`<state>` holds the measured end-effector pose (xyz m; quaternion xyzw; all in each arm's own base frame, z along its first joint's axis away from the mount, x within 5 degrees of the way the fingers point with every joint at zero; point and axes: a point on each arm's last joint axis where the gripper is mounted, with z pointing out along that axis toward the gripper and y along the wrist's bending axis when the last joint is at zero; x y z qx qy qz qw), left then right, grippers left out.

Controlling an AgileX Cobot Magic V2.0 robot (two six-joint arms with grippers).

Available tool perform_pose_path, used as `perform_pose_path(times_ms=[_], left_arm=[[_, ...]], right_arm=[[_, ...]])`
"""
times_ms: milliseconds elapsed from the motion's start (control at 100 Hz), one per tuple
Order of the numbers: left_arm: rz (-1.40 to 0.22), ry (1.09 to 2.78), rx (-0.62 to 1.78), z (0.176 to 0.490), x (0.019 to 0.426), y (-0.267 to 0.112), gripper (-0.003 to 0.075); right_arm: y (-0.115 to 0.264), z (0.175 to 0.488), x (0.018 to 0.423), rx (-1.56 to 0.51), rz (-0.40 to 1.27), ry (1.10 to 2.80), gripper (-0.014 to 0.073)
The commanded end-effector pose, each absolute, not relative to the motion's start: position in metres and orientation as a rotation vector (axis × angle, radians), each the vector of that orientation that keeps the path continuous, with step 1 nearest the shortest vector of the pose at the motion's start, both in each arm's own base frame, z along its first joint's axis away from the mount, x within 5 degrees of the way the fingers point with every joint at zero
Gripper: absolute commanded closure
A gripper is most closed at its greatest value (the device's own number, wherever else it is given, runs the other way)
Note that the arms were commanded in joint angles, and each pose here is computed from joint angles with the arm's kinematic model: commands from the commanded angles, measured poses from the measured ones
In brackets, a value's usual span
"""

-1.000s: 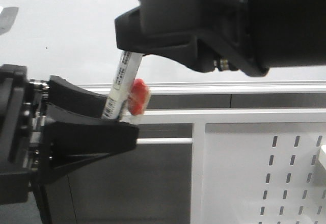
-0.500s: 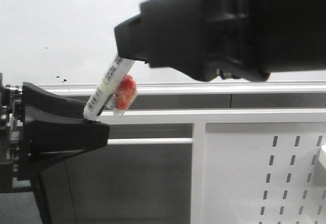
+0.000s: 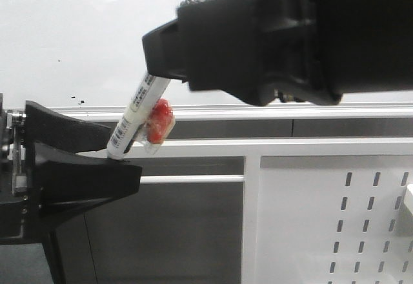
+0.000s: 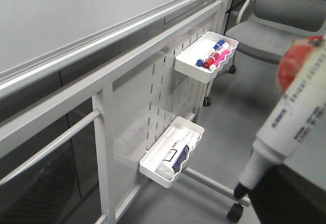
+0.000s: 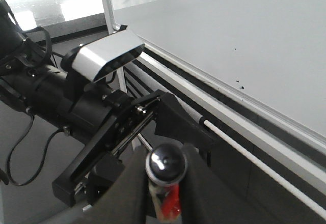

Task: Write number 1 on whiteboard

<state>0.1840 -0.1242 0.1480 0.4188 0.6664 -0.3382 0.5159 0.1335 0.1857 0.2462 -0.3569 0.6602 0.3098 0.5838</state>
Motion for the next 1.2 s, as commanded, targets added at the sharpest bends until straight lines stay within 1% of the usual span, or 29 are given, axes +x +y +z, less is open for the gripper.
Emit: perform_pose_path(times_ms=[0,70,360,430,550,820,930,1070,1190], left_arm=[[-0.933,1.372,0.944,0.174,0.181,-0.130,0.0111],[-0.941,1.358,0.969,0.176,0.179,-0.130,0.0121],[-0.923,1.287,0.998,0.189,0.173,-0.130,0.0121],[-0.922,1.285,0.999,0.190,0.172,-0.129,0.0122],[-0.947,1.314,0.979,0.188,0.170,-0.128,0.0122],[-0.950,1.376,0.925,0.180,0.162,-0.124,0.0122],[-0.947,1.385,0.911,0.179,0.162,-0.123,0.0122],[-0.932,1.392,0.878,0.180,0.164,-0.122,0.0122],[-0.925,1.395,0.862,0.180,0.165,-0.121,0.0122]], right_arm=[[0.186,0.266,0.136,-0.790,0.745,1.426,0.0656],[0.183,0.267,0.139,-0.775,0.732,1.430,0.0656],[0.178,0.275,0.153,-0.736,0.675,1.417,0.0656],[0.178,0.277,0.155,-0.774,0.629,1.415,0.0656],[0.181,0.282,0.160,-0.887,0.495,1.398,0.0656],[0.184,0.299,0.170,-1.008,0.323,1.349,0.0656],[0.182,0.301,0.173,-1.065,0.244,1.320,0.0656],[0.182,0.301,0.173,-1.119,0.186,1.282,0.0656],[0.183,0.300,0.173,-1.195,0.109,1.224,0.0656]])
